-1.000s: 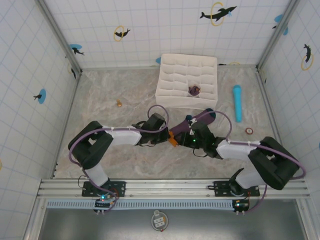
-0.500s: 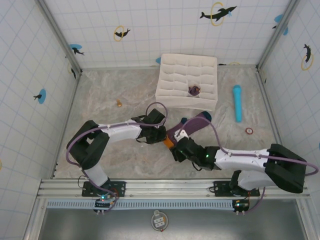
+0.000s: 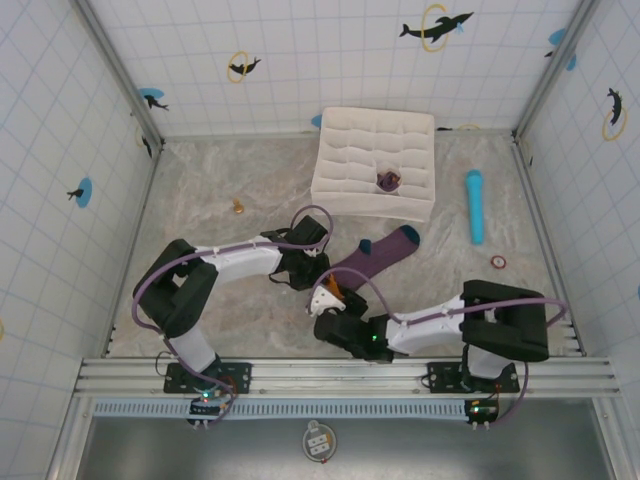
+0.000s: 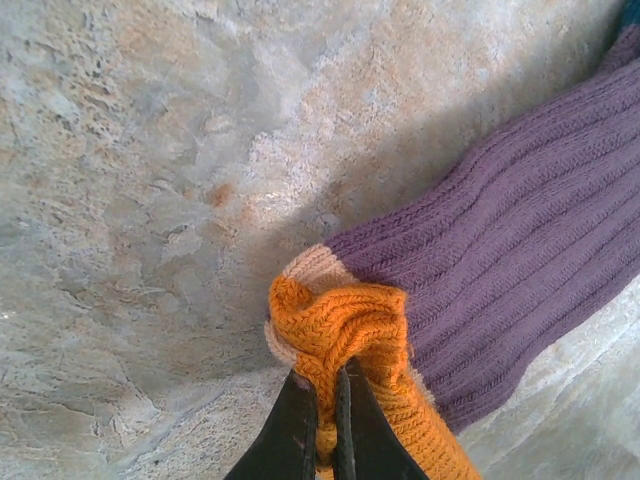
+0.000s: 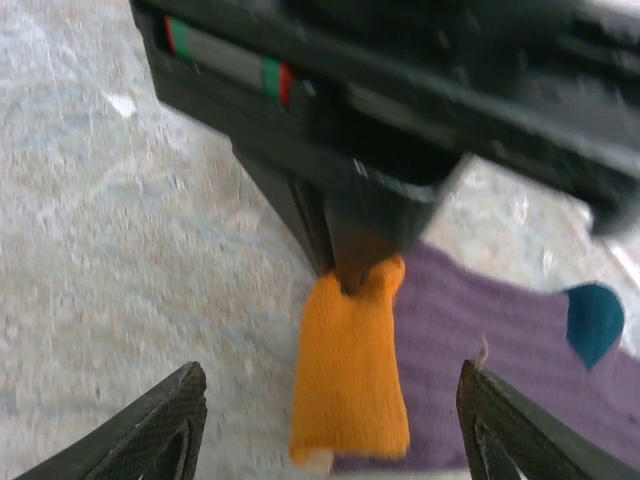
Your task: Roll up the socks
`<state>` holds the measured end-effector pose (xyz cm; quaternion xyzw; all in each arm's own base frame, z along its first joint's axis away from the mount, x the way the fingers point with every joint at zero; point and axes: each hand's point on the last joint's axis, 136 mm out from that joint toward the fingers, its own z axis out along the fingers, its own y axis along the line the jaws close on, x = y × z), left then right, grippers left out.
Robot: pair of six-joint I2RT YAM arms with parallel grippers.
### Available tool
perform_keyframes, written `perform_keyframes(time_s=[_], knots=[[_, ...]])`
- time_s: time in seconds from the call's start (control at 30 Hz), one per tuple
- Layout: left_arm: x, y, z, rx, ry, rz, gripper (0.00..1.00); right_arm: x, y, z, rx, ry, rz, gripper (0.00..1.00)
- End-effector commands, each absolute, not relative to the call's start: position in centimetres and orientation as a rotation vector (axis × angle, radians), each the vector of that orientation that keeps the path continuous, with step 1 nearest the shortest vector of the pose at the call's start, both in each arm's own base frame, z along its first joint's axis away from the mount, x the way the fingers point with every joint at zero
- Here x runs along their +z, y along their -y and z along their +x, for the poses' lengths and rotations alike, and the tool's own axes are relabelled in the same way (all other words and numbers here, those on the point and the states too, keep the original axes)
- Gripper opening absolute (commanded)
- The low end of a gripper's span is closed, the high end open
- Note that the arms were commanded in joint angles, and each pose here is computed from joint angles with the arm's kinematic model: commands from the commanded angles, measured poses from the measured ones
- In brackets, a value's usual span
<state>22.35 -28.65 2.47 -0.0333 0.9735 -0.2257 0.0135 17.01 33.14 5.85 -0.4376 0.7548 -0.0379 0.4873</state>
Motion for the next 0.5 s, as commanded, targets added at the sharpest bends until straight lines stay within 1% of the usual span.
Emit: perform_keyframes(time_s=[0.0, 0.17, 0.3, 0.37, 0.47], knots=[[2.0, 28.2, 21.5, -0.676, -3.095, -0.100, 0.00, 6.9, -34.4, 18.1, -0.168, -1.773, -1.018, 0.68], [2.3, 27.9, 21.3, -0.672, -3.105, -0.096, 0.00, 5.3, -34.1, 18.4, -0.219, -1.794, -1.028, 0.66], [2.6, 27.7, 21.4, -0.677, -3.105, -0.098, 0.00, 4.3, -33.3, 18.8, -0.241, -1.821, -1.020, 0.62], [2.6, 27.7, 21.3, -0.679, -3.107, -0.100, 0.00, 3.9, -33.0, 18.9, -0.242, -1.835, -1.017, 0.59], [2.7, 27.7, 21.2, -0.689, -3.111, -0.098, 0.00, 3.2, -32.8, 19.0, -0.242, -1.855, -1.028, 0.47]])
